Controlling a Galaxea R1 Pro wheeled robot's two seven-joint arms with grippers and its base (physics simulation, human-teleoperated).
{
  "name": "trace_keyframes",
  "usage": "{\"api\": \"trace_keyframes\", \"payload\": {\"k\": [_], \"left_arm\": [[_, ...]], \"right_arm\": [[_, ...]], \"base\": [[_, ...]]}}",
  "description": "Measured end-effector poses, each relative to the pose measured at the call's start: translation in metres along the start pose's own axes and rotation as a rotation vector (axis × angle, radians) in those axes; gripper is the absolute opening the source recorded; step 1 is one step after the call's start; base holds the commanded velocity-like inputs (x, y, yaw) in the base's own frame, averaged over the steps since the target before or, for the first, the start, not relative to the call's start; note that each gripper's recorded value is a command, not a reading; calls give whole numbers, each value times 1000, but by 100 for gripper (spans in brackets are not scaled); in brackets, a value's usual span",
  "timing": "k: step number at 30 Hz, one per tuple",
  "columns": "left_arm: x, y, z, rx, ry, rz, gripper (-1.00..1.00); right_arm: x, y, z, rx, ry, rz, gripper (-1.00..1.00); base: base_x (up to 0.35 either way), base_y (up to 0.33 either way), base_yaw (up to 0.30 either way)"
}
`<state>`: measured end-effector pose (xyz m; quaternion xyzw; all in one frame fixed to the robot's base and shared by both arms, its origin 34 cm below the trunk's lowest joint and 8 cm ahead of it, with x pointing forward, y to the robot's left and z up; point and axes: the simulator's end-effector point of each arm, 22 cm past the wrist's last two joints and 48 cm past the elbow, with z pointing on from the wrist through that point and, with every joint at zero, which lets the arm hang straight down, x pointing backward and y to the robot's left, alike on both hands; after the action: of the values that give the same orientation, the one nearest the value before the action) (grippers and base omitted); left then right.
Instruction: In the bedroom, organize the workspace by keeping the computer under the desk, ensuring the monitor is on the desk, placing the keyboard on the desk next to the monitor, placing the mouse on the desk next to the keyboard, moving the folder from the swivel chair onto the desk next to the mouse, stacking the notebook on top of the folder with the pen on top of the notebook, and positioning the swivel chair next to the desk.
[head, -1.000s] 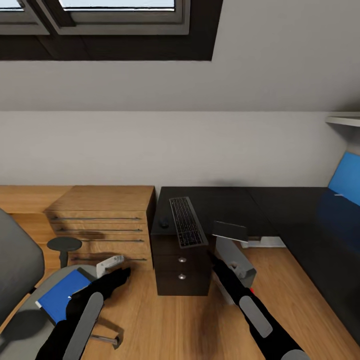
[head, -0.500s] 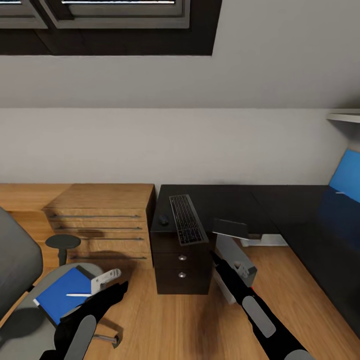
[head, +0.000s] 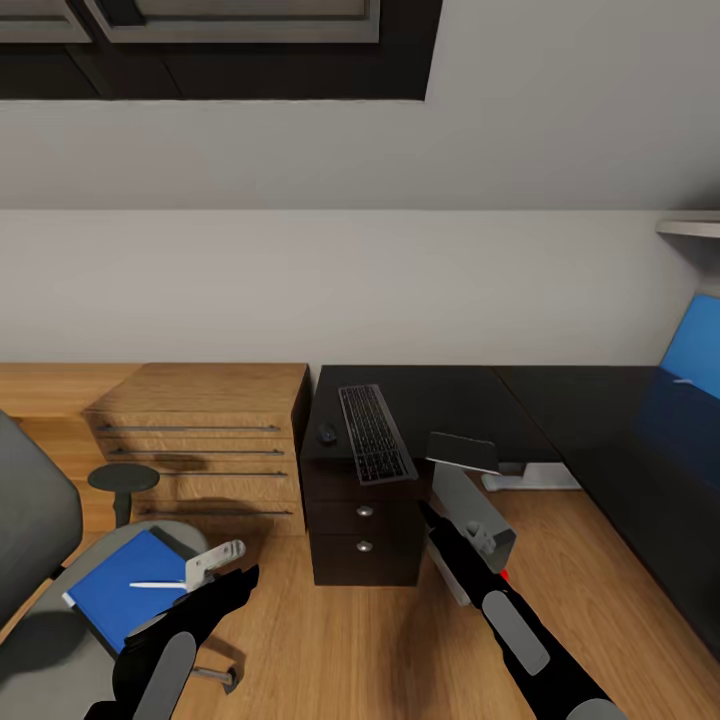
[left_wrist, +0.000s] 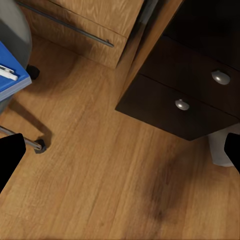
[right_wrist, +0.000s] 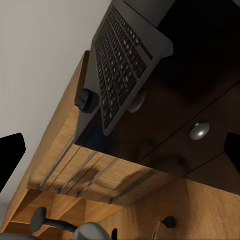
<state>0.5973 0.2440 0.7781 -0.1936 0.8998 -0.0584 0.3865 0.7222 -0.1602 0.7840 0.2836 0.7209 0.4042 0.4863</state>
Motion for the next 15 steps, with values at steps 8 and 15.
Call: {"api": "trace_keyframes", "payload": {"k": [8, 15], "left_arm": [[13, 3, 10, -2, 8, 1, 100], [29, 5, 21, -6, 23, 6, 100]], "right_arm": [[6, -12, 2, 1, -2, 2, 100], [25, -2, -6, -175, 28, 23, 100]], "base": [[0, 0, 0], [0, 0, 0]]}}
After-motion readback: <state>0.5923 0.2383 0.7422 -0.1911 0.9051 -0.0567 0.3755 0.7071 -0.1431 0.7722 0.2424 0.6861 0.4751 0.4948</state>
